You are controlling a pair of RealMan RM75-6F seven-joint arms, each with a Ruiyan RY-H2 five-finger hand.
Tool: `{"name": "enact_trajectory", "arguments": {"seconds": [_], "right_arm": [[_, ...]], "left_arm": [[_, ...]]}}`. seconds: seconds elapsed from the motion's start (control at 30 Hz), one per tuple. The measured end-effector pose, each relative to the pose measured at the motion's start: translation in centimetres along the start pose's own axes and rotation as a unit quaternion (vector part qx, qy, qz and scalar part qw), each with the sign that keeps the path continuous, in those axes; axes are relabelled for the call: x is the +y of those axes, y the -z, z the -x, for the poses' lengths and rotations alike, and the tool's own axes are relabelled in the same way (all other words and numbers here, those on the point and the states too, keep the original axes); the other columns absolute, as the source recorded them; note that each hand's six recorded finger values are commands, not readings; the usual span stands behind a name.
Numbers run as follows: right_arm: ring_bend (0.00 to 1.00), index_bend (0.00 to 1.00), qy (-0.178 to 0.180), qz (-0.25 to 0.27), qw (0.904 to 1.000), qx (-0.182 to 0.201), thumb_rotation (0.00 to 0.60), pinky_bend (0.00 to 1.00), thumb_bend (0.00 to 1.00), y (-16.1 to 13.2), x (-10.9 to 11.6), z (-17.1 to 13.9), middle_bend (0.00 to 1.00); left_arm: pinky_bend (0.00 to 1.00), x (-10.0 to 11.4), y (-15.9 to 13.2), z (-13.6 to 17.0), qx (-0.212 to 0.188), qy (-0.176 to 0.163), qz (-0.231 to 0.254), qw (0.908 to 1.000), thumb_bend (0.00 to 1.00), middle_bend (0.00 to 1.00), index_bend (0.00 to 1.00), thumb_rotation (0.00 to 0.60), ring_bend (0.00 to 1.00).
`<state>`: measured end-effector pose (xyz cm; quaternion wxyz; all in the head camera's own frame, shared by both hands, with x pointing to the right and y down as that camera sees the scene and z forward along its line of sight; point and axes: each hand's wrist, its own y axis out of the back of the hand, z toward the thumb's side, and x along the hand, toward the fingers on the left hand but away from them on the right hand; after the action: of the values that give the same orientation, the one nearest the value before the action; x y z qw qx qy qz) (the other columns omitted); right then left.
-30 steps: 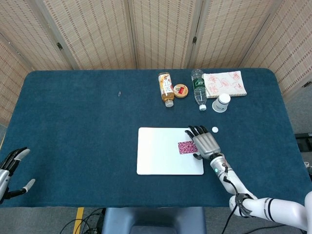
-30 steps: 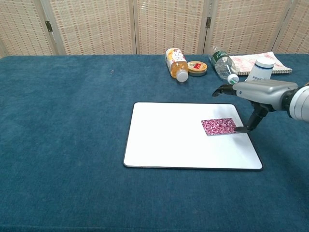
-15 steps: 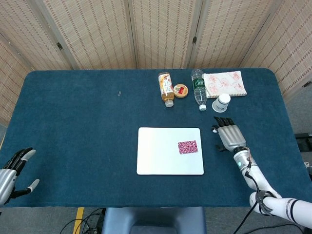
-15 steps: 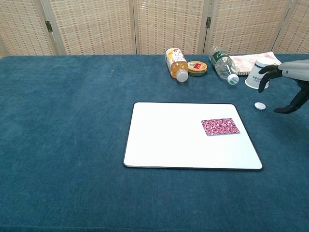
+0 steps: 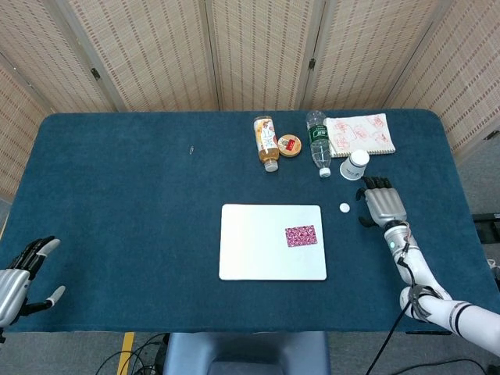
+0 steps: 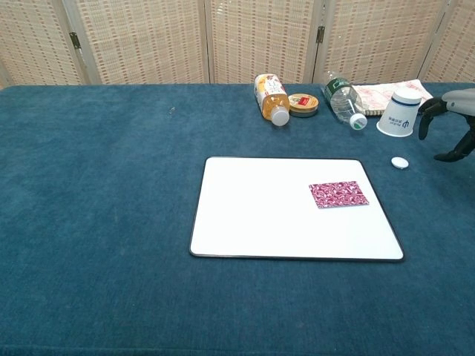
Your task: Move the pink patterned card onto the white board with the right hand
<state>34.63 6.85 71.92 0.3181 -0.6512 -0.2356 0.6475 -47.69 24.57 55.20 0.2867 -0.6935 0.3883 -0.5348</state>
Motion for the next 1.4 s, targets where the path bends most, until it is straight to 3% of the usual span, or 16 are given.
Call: {"name": "enact_trajectory", "arguments": {"seconds": [0.97, 1.4], "right_arm": [[0.00, 0.41, -0.011, -0.026, 0.9996, 0.009, 0.600, 0.00, 0.21, -3.0, -2.5, 3.5, 0.09], [0.00, 0.42, -0.016, -0.027, 0.9995, 0.005, 0.600, 0.00, 0.21, -2.9, -2.9, 4.1, 0.10]], "left_arm": [[0.23, 0.0, 0.7, -0.4, 0.007, 0.007, 0.008, 0.9999, 0.34, 0.08, 0.11, 0.600, 0.08], [0.23, 0.0, 1.0, -0.4, 0.011, 0.006, 0.010, 0.9999, 0.34, 0.08, 0.11, 0.600, 0.07]]}}
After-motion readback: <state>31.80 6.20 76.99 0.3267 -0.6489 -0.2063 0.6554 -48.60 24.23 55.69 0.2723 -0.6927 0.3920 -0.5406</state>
